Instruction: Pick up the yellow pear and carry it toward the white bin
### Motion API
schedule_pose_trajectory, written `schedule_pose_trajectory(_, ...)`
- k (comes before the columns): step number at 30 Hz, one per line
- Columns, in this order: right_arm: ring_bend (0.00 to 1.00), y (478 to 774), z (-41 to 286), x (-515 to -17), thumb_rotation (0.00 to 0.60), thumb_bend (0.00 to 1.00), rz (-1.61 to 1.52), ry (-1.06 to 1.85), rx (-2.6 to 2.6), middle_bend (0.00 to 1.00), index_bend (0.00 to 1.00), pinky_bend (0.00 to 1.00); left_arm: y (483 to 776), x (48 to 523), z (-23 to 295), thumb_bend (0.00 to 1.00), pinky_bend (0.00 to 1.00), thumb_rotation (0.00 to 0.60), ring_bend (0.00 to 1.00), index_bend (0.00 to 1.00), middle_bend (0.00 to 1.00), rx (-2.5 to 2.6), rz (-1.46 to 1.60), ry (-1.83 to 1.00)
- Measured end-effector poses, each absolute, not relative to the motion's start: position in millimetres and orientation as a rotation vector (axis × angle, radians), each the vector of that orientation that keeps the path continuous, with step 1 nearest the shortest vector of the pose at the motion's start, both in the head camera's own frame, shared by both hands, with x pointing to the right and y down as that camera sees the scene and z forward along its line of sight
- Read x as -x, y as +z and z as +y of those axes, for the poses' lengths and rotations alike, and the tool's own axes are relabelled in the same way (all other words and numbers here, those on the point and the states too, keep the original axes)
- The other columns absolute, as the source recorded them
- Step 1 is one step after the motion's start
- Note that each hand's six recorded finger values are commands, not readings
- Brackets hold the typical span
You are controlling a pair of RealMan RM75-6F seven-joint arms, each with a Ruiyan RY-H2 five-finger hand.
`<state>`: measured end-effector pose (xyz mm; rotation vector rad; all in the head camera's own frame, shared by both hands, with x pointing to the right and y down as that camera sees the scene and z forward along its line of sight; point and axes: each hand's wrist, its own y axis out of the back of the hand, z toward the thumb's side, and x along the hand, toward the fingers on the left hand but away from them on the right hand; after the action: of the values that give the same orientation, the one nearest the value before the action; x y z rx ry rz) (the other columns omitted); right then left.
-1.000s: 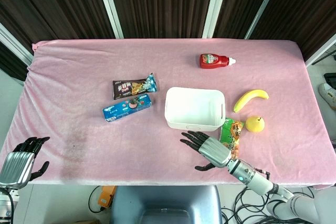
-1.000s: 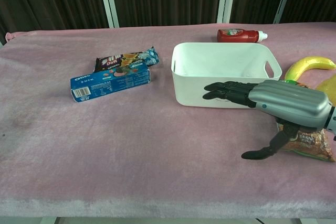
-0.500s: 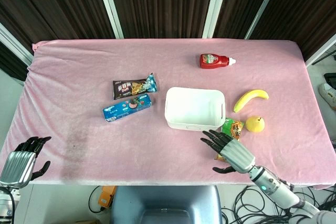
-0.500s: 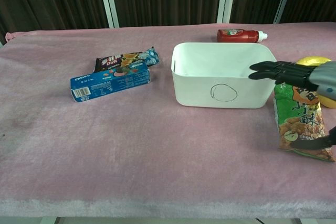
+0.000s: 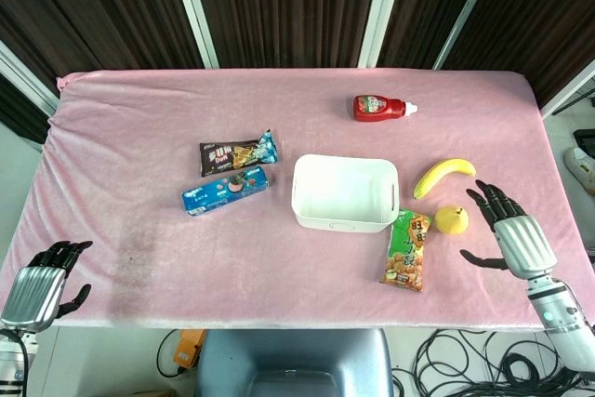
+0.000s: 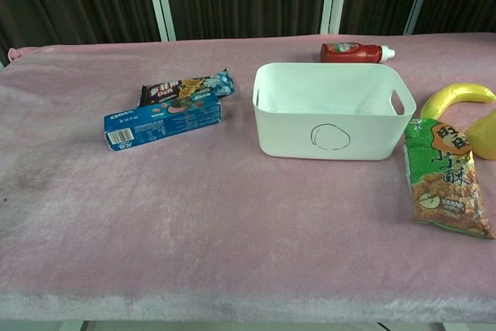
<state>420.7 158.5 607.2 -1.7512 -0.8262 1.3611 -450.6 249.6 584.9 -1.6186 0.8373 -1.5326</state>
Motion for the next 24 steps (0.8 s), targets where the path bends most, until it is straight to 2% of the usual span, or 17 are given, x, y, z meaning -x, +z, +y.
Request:
schedule_pose_trajectory(8, 0.09, 632.7, 133.4, -462.2, 0.6, 0.27, -0.821, 1.591, 1.674, 0.1, 0.17, 0.29, 584.2, 450.9, 249.4, 0.31, 0.33, 0.6, 0.19, 0.21, 0.27, 1.618, 0.841, -1.532)
schedule_pose_trajectory(14, 0.09, 643.8, 127.2, -463.5, 0.6, 0.25, -0.803, 1.626, 1.662, 0.1, 0.13, 0.29, 584.4, 451.0, 249.4, 0.31, 0.33, 0.6, 0.19, 0.21, 0.27, 1.619, 0.841, -1.532)
schedule_pose_trajectory(18, 0.09, 666.3, 129.4, -462.9, 0.6, 0.21, -0.75, 1.698, 1.693, 0.1, 0.13, 0.29, 584.2, 451.5, 249.3, 0.31, 0.33, 0.6, 0.19, 0.21, 0.27, 1.62, 0.845, -1.532)
schedule_pose_trajectory(24, 0.09, 697.5, 131.5, -460.4, 0.6, 0.21, -0.693, 1.775, 1.728, 0.1, 0.12, 0.29, 584.1, 451.5, 249.3, 0.31, 0.33, 0.6, 0.19, 0.21, 0.27, 1.623, 0.845, -1.531)
